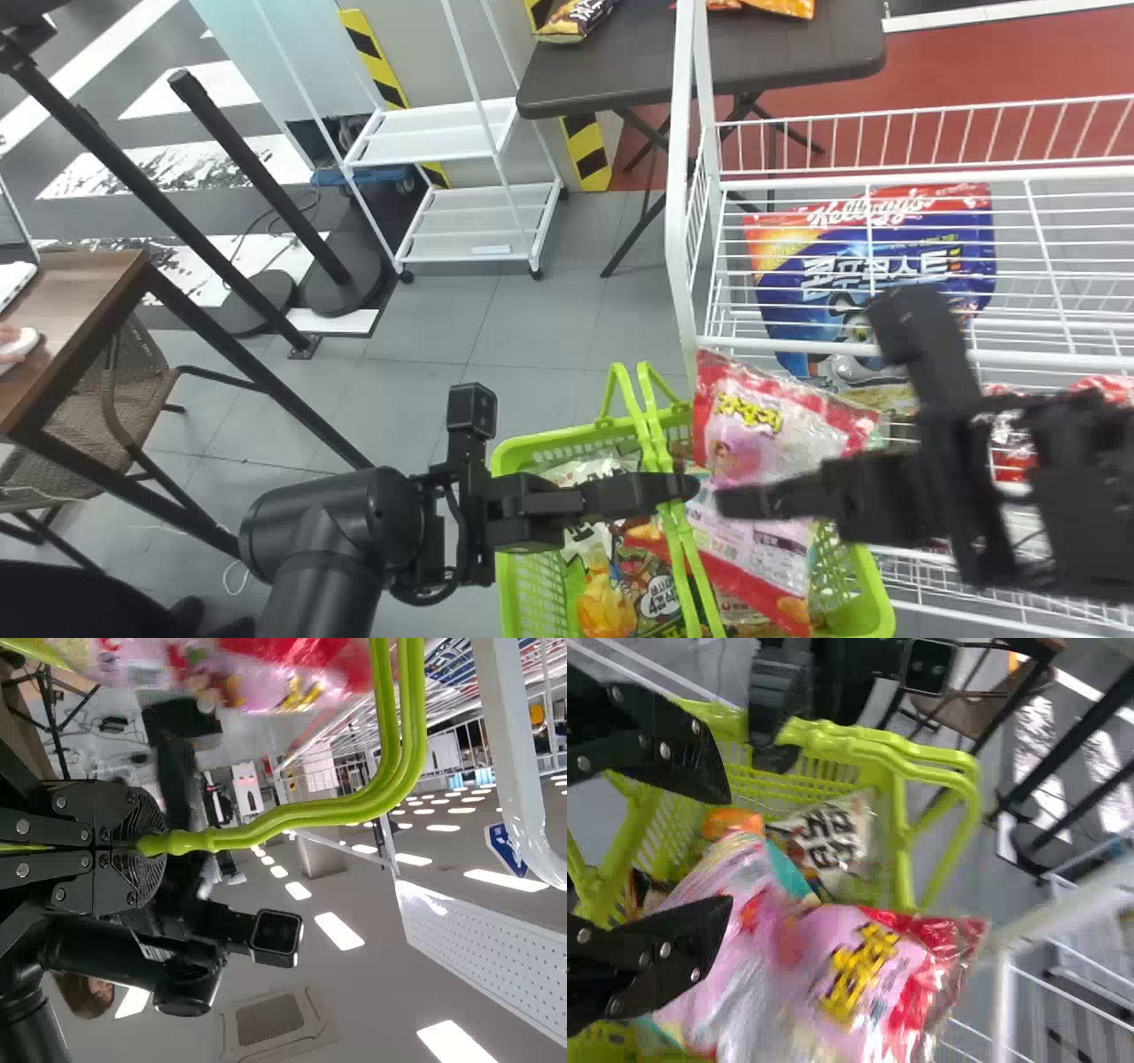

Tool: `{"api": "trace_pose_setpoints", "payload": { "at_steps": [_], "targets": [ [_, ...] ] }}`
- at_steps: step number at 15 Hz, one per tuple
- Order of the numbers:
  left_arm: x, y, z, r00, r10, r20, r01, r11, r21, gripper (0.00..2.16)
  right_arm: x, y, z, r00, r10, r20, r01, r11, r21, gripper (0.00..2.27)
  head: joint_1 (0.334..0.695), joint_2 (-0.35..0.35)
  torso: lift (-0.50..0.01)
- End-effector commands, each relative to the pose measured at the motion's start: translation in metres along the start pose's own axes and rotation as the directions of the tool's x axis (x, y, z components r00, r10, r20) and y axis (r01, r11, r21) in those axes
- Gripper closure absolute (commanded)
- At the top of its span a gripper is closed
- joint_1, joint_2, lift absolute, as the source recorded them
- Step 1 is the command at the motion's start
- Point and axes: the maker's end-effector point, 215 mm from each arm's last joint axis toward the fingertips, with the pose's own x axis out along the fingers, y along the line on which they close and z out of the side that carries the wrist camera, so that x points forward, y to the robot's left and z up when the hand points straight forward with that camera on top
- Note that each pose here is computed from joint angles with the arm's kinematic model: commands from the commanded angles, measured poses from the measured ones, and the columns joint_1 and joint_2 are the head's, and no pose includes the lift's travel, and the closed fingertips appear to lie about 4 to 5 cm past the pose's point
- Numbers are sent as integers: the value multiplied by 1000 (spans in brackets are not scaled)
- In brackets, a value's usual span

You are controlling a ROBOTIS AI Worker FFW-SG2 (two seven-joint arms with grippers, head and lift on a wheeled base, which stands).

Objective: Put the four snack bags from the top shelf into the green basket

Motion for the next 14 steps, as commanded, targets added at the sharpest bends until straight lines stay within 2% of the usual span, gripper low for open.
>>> {"api": "trace_pose_setpoints", "payload": {
  "at_steps": [1, 3, 4, 6, 8, 9, 11, 13, 14],
  "targets": [
    [-2, -2, 0, 1000, -9, 1, 9, 1000, -2, 2148, -51, -36, 44, 981, -120, 151, 122, 993, -2, 46, 695, 345, 0],
    [-1, -2, -1, 1000, -10, -1, 10, 1000, -4, 2148, -102, -76, 61, 947, -204, 250, 201, 979, 41, 39, 695, 277, 0],
    [-1, -3, -1, 1000, -11, 0, 11, 1000, -7, 2148, -120, -101, 52, 930, -257, 262, 244, 966, 83, 39, 695, 197, 0],
    [-1, -5, 0, 1000, -20, 3, 20, 1000, -6, 2148, -132, -149, 0, 904, -385, 187, 357, 919, 166, 39, 695, 120, 0],
    [-2, -5, 0, 1000, -21, 4, 21, 1000, -13, 2148, -154, -201, 19, 774, -512, 373, 487, 857, 166, 39, 695, 50, 0],
    [-2, -5, -1, 1000, -20, 2, 20, 1000, -17, 2148, -159, -213, 25, 729, -522, 442, 508, 846, 161, 43, 695, -17, 0],
    [-2, -5, -2, 1000, -18, 0, 18, 1000, -22, 2148, -188, -225, 46, 583, -503, 638, 559, 818, 134, 43, 695, -71, 0],
    [-5, -3, -5, 1000, -13, 2, 13, 1000, -27, 2148, -223, -217, 56, 448, -460, 767, 612, 783, 112, 49, 695, -117, 0],
    [-7, -2, -6, 1000, -9, 3, 9, 1000, -30, 2148, -231, -217, 50, 419, -456, 785, 623, 774, 117, 53, 695, -128, 0]
  ]
}}
